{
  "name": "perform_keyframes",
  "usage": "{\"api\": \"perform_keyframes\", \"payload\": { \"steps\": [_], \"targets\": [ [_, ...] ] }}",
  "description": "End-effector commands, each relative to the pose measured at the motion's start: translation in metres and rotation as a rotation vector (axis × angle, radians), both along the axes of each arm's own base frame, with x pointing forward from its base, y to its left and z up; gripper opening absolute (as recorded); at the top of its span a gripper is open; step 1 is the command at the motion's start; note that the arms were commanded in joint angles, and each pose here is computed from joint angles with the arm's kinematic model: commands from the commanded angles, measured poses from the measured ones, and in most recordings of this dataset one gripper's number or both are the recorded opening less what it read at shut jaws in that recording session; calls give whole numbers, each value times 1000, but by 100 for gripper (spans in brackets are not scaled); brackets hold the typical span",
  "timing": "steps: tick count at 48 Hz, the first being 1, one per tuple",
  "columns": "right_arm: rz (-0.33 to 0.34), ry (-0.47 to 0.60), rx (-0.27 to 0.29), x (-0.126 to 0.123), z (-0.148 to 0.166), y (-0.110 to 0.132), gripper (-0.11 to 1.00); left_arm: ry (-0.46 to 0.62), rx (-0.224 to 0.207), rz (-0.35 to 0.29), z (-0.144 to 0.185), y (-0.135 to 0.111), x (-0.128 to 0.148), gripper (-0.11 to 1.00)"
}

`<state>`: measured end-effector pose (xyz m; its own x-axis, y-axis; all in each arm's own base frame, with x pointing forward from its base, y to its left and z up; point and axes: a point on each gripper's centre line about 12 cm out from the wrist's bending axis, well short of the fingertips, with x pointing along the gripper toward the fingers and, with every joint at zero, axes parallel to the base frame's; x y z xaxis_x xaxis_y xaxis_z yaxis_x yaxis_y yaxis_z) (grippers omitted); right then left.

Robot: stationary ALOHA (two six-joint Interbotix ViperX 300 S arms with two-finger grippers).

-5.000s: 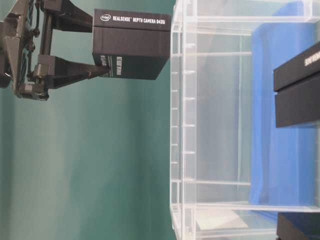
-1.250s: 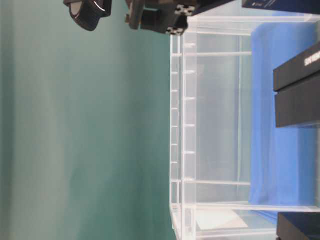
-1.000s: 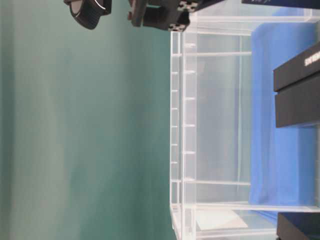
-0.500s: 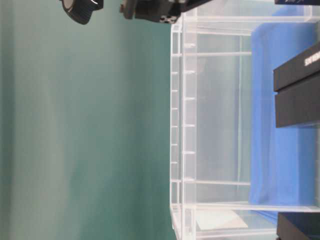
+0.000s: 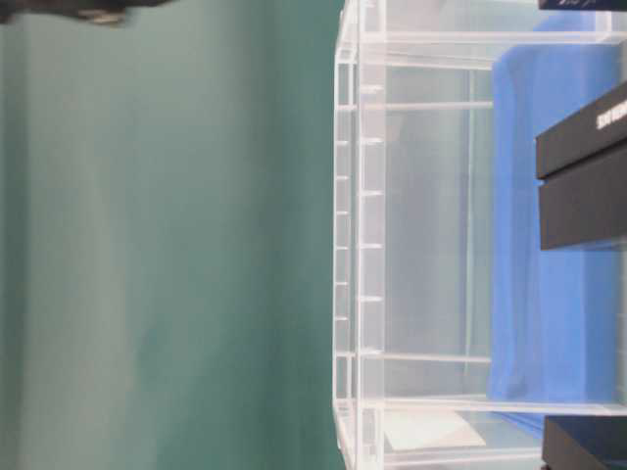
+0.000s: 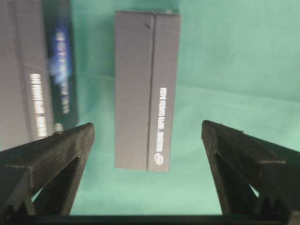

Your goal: Take out the box from the case.

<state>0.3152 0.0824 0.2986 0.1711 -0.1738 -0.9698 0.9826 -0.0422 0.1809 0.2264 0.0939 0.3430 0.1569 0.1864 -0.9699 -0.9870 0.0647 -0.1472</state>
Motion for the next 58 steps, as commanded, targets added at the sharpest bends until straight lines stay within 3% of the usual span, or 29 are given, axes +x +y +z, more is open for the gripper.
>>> {"api": "perform_keyframes", "payload": {
  "steps": [1, 18, 43, 58],
  "targets": [
    [-3, -44, -4, -2, 26, -4, 91, -25, 8, 3, 7, 0, -1, 94],
    [-1, -23, 5, -8, 27, -7, 91, -23, 8, 3, 6, 0, -1, 94],
    [0, 8, 13, -65, 32, -17, 91, -19, 5, 8, 6, 0, -1, 94],
    [9, 10, -6, -66, 32, -35, 91, -19, 5, 8, 6, 0, -1, 94]
  ]
}}
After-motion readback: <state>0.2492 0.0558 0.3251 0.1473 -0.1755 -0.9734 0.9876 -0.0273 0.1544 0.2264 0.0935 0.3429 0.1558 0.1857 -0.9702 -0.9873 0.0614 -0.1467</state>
